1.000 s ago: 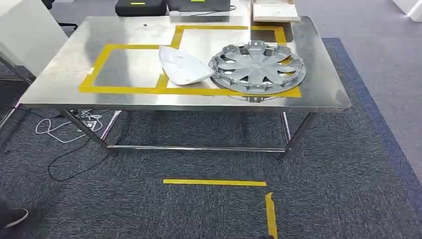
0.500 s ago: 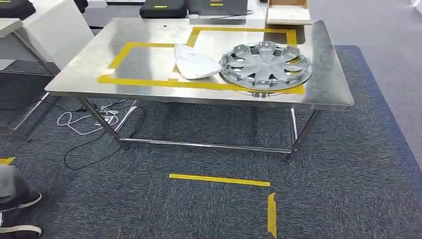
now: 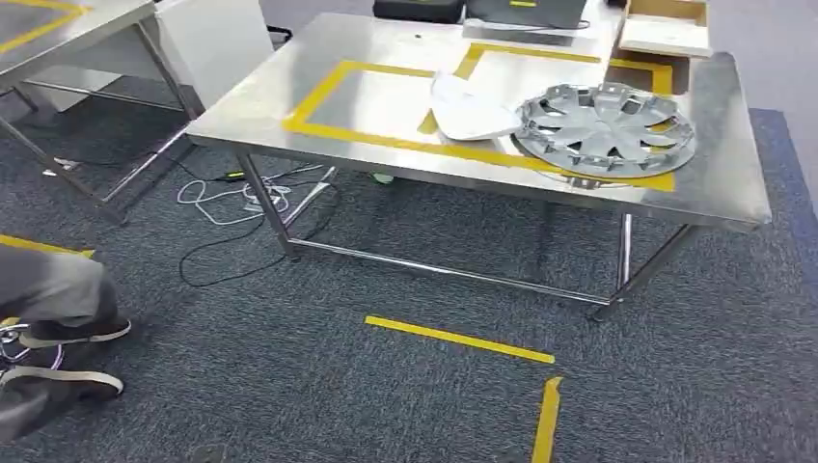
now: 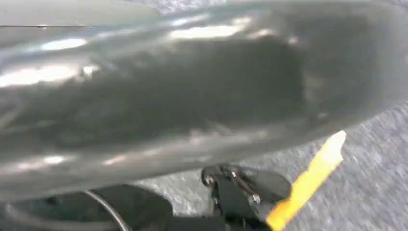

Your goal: Take the parts from the cabinet and place them on the table.

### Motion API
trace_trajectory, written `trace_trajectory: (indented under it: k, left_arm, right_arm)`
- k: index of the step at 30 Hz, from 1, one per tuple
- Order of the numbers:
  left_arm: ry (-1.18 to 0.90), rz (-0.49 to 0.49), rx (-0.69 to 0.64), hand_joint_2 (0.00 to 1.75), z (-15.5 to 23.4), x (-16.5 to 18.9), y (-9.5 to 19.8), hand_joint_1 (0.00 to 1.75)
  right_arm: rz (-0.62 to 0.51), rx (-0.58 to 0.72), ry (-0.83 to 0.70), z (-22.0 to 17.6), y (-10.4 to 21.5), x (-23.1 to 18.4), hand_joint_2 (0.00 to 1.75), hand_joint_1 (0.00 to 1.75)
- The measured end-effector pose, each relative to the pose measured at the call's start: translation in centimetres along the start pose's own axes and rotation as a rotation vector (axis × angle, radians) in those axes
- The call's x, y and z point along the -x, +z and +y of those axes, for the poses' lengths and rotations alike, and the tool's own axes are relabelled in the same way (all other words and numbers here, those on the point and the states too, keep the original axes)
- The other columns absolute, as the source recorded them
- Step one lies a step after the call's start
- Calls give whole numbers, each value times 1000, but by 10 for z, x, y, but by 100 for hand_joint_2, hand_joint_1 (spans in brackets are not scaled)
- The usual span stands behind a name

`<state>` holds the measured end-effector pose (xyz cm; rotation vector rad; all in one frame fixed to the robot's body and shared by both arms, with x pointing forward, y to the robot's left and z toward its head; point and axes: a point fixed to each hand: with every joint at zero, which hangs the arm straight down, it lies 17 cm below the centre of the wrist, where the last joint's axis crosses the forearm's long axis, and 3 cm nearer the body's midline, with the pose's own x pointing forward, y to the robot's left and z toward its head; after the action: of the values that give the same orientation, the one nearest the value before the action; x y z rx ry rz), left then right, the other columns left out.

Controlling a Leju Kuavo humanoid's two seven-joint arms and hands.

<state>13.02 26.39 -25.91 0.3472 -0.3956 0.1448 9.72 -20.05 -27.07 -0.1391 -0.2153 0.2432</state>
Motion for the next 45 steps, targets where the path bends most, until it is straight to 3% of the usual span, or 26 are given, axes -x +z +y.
trace_trajectory:
  k: [32,45]
  left_arm:
    - [-13,-3,9,0,9,-2,-6,0]
    - [22,17,-9,0,17,1,-8,0]
  right_arm:
    - [3,-135,14,25,6,0,0,0]
    - [24,-123,9,17,3,11,0,0]
